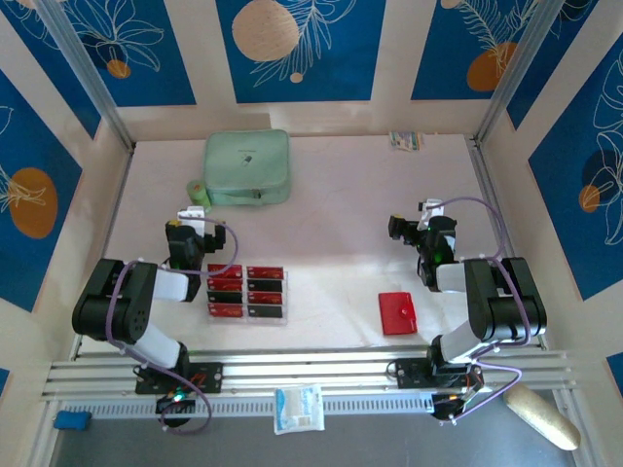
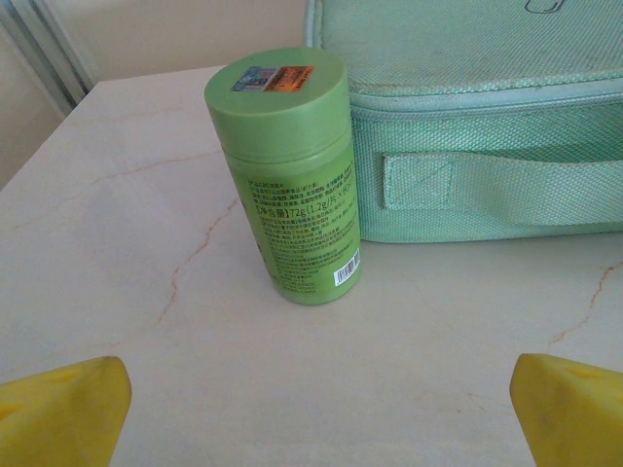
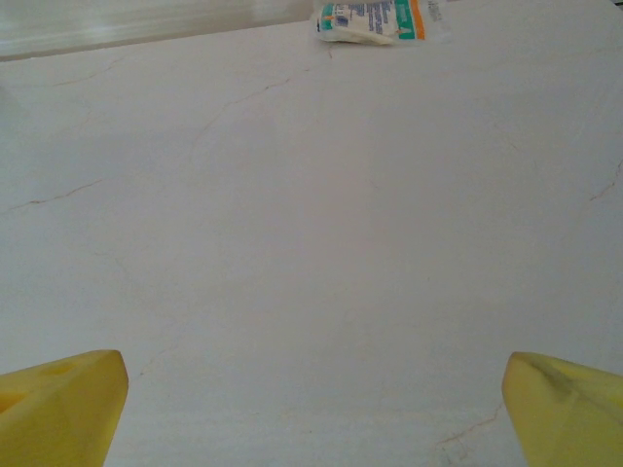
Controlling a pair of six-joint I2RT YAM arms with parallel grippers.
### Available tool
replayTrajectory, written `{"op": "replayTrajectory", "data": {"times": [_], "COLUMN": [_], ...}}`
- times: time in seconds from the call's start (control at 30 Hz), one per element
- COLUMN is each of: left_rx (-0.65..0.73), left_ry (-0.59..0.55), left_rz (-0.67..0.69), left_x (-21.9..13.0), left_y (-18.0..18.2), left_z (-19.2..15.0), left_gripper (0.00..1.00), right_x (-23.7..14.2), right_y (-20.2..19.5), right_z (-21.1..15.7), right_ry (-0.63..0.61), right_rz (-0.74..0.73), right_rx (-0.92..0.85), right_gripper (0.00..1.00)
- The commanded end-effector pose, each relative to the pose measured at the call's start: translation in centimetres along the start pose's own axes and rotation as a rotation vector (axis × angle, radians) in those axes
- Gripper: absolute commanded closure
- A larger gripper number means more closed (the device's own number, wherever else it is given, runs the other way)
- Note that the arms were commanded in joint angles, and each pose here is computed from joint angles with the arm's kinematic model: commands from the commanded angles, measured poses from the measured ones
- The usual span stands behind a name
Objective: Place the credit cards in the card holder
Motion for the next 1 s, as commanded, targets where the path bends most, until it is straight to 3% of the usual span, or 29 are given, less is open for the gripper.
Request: {"op": "replayTrajectory", "data": {"times": [0.0,0.53,0.77,0.87,0.97], "left_rx": [-0.001,-0.011,-0.039,-0.031,-0.052], "left_ry": [-0.019,-0.015,-0.049,-0.056,-0.018], "left_rz": [-0.011,-0.012,0.035,0.031,0.109], "left_x": [0.1,0.2,-0.9,-0.9,-0.9], "left_y": [0.0,0.1,1.0,0.9,1.8], "left_z": [0.4,0.5,1.1,1.4,3.0], "left_gripper": [0.00,0.00,0.00,0.00,0.00], "right_x": [0.2,0.1,-0.9,-1.6,-2.1], "right_y": [0.2,0.1,0.0,-0.3,-1.4], "right_z": [1.2,1.1,3.2,4.2,5.4], "right_ry": [-0.042,-0.041,-0.024,0.034,0.139], "right_rz": [0.009,0.029,0.003,-0.027,-0.105], "right_rx": [-0.018,-0.007,-0.018,0.022,0.158], "right_gripper": [0.01,0.01,0.01,0.01,0.01]}}
Point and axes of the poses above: each hand's point on the last joint's axis, 136 mm out from that joint toward the fingers, its own x axis out along the fingers, its own y axis along the line the jaws close on, z = x × y, the point moved 3 cm from there along -x, back along the fingers, and after that the axes turned 9 degrees about -x, right-handed, at the moved point
